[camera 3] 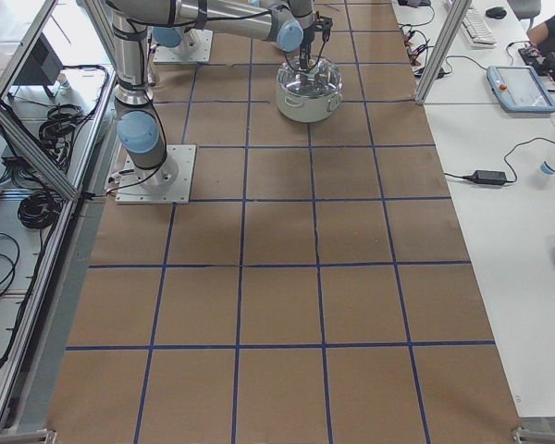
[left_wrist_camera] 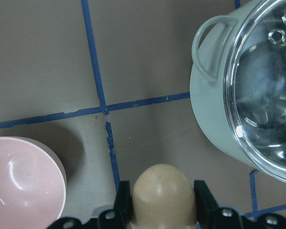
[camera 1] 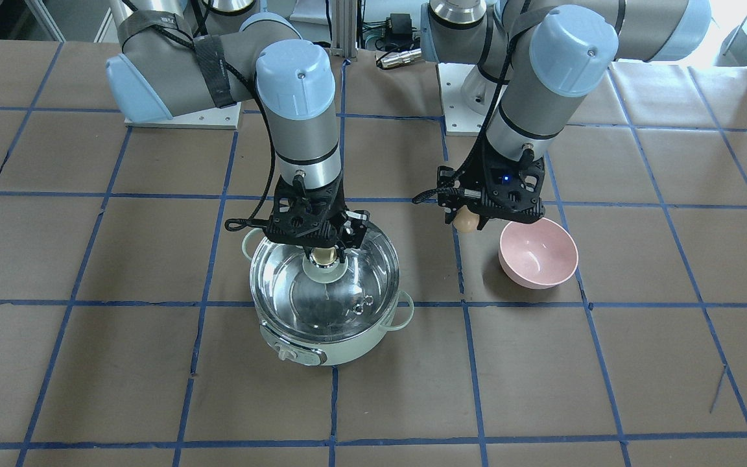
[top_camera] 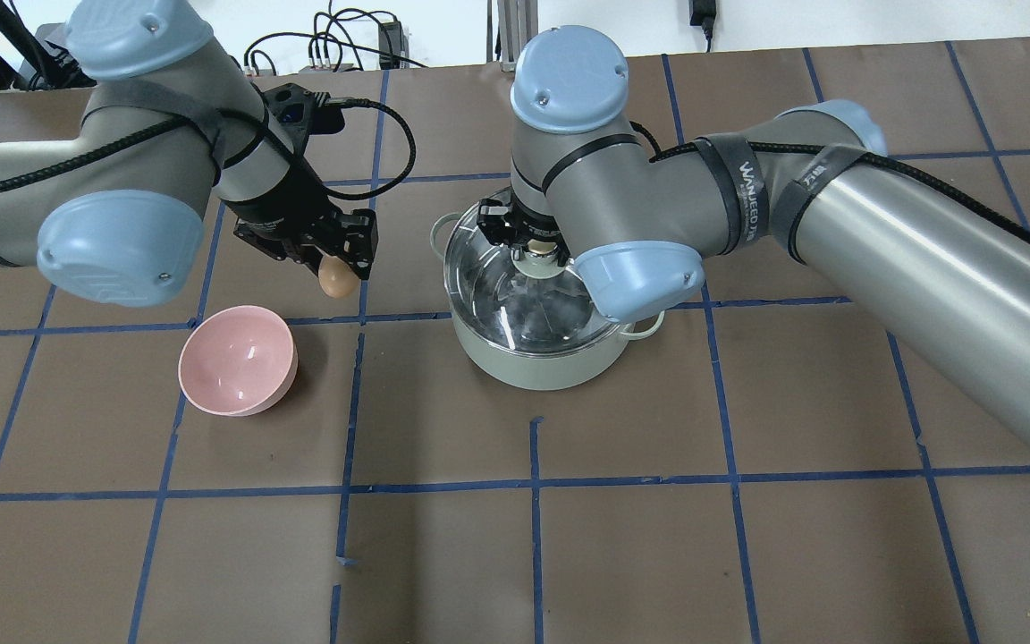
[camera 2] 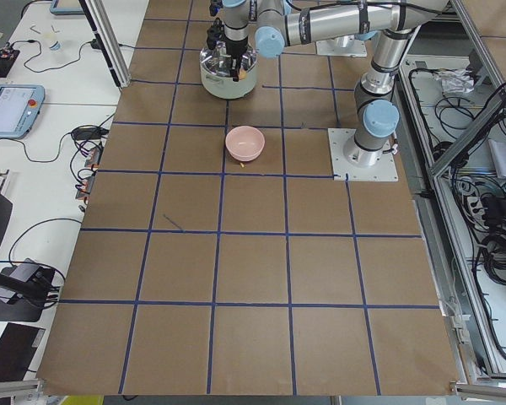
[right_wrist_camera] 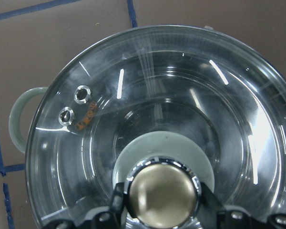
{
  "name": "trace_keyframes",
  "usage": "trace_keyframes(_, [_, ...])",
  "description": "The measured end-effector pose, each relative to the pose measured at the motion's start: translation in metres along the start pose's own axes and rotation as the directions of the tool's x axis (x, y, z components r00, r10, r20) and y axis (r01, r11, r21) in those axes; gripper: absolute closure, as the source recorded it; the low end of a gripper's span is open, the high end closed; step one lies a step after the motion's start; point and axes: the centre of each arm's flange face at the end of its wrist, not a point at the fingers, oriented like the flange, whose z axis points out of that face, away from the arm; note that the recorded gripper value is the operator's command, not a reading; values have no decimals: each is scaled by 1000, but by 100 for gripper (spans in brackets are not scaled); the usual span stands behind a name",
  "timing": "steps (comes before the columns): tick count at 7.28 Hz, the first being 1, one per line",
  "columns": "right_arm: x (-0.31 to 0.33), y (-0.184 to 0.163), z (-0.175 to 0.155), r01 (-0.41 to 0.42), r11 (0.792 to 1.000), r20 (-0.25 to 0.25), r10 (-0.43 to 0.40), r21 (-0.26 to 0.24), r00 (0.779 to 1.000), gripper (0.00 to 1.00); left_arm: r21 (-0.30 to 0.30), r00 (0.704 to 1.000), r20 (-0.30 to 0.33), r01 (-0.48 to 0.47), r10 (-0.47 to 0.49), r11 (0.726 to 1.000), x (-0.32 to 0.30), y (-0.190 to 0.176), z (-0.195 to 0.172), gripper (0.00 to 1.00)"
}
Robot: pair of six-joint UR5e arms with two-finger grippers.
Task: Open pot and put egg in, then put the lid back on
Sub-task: 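Lower the right gripper and grasp the glass lid knob, then lift the lid with the right gripper while the left carries the egg over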
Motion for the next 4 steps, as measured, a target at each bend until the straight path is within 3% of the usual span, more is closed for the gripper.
trace_keyframes(2, [8,-4,-11,5,1000,-29,-4,9,1000,66,3,1000,1,-1,1,1000,0,0,-1,99])
trace_keyframes(4, [38,-16,-45,11,1000,-64,-11,8,998,67,7,1000,4,0,0,1000,-1,-1,-3,99])
